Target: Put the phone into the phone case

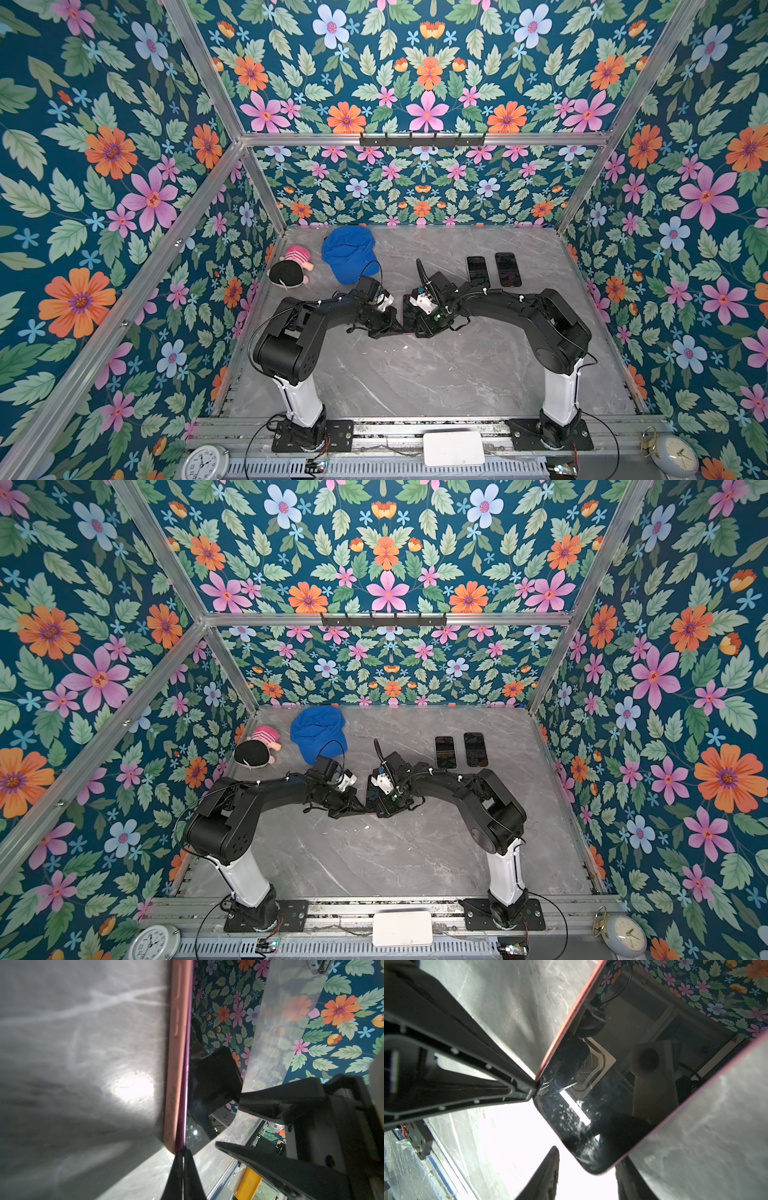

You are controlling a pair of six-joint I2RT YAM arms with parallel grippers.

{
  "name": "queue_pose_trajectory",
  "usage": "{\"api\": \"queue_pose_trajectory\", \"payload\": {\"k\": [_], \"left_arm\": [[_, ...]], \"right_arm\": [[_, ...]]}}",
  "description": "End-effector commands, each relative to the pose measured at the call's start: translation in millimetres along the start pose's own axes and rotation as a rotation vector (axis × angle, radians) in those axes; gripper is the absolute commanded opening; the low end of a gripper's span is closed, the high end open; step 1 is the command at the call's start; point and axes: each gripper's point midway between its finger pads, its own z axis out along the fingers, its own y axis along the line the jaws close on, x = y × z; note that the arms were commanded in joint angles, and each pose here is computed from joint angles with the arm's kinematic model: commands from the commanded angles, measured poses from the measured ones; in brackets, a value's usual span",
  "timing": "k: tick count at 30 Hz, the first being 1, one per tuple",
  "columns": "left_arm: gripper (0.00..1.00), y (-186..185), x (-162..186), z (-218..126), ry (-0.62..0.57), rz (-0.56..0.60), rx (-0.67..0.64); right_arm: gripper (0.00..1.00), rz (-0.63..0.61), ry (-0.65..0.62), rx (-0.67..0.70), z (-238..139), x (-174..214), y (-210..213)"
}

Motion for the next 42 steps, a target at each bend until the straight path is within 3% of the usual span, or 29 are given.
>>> {"api": "queue_pose_trajectory", "payload": {"k": [1,35,42], "left_arm": [[0.06,30.0,4.1,7.2,-0.007,-0.011,-0.136],[0.1,36.6,4.4,8.5,0.012,-0.006,-0.186],[0.11,39.4,1.3,6.5,0.011,0.002,-0.219]], "right_arm": [[0.45,-0.045,-0.033,-0.079,2.0,-9.4,18.4],[0.46,-0.037,-0.044,-0.086,4.7,-11.9,17.9],[0.57,-0.02,-0.054,-0.053,-0.7,-14.4,14.1]]}}
